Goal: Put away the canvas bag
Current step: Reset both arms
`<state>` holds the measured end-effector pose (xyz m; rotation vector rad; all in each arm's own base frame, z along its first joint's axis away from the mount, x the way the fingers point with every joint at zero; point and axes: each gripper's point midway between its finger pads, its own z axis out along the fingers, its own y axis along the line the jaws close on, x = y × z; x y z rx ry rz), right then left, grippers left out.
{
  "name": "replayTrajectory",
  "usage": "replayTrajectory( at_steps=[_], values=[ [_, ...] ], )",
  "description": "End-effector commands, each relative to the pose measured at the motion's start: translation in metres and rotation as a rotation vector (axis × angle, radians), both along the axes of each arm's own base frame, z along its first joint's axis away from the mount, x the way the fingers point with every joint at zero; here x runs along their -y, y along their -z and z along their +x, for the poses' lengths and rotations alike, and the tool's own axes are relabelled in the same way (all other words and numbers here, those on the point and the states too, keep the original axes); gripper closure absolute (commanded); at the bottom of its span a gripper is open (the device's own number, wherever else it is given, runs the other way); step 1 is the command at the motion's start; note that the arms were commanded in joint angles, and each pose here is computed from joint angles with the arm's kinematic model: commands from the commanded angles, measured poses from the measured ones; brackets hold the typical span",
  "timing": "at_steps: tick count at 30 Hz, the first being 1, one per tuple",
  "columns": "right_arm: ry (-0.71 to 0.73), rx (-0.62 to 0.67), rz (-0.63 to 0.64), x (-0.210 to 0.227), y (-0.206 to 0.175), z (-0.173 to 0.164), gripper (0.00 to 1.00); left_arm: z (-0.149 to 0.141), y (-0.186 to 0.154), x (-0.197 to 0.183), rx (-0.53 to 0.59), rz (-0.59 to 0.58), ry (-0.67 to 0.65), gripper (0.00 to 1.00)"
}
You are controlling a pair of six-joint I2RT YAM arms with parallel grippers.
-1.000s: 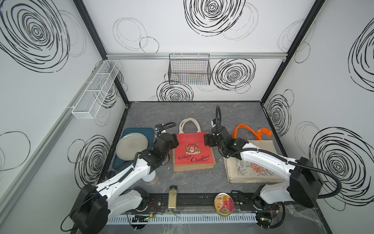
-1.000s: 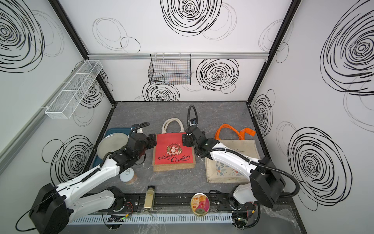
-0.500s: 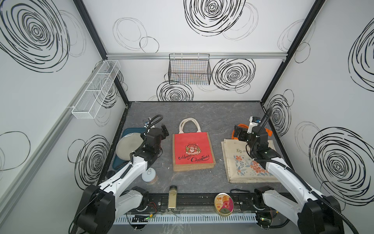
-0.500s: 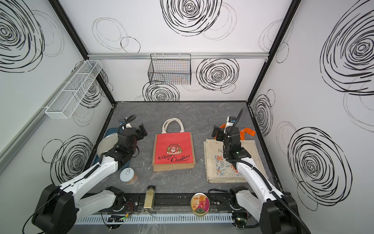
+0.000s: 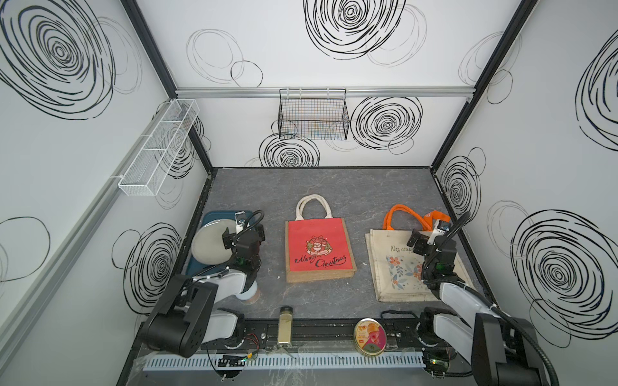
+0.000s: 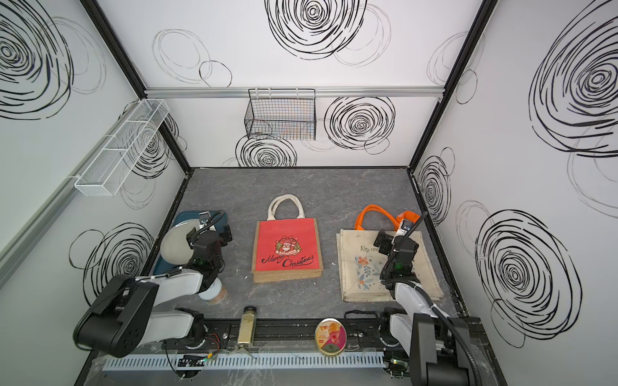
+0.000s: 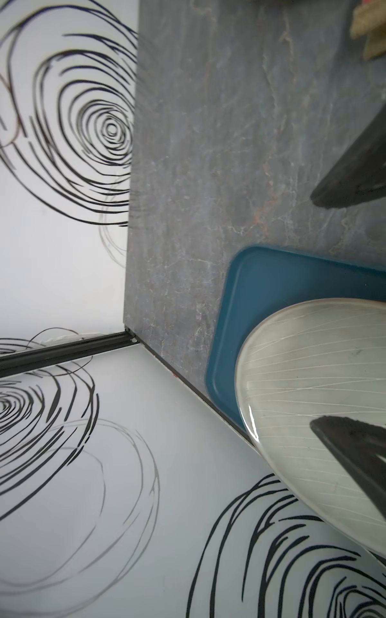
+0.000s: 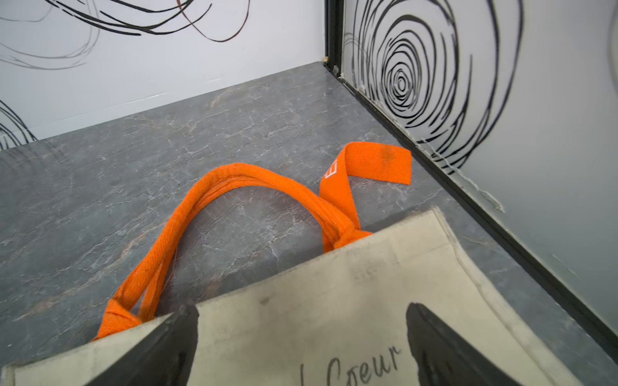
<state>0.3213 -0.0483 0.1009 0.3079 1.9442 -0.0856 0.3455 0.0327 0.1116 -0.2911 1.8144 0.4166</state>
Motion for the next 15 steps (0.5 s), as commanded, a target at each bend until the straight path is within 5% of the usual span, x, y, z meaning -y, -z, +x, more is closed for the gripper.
replayTrajectory(
  at_steps=[1, 15],
  values=[
    [-0.051, 0.144, -0.001, -0.006, -0.034, 0.031, 0.0, 0.016, -0.045, 0.003, 0.226, -0.006, 0.055, 0.01],
    [-0.183, 0.031, -0.019, -0.028, -0.002, 0.072, 0.0, 0.018, -0.034, 0.015, 0.232, -0.037, 0.205, 0.01]
  ],
)
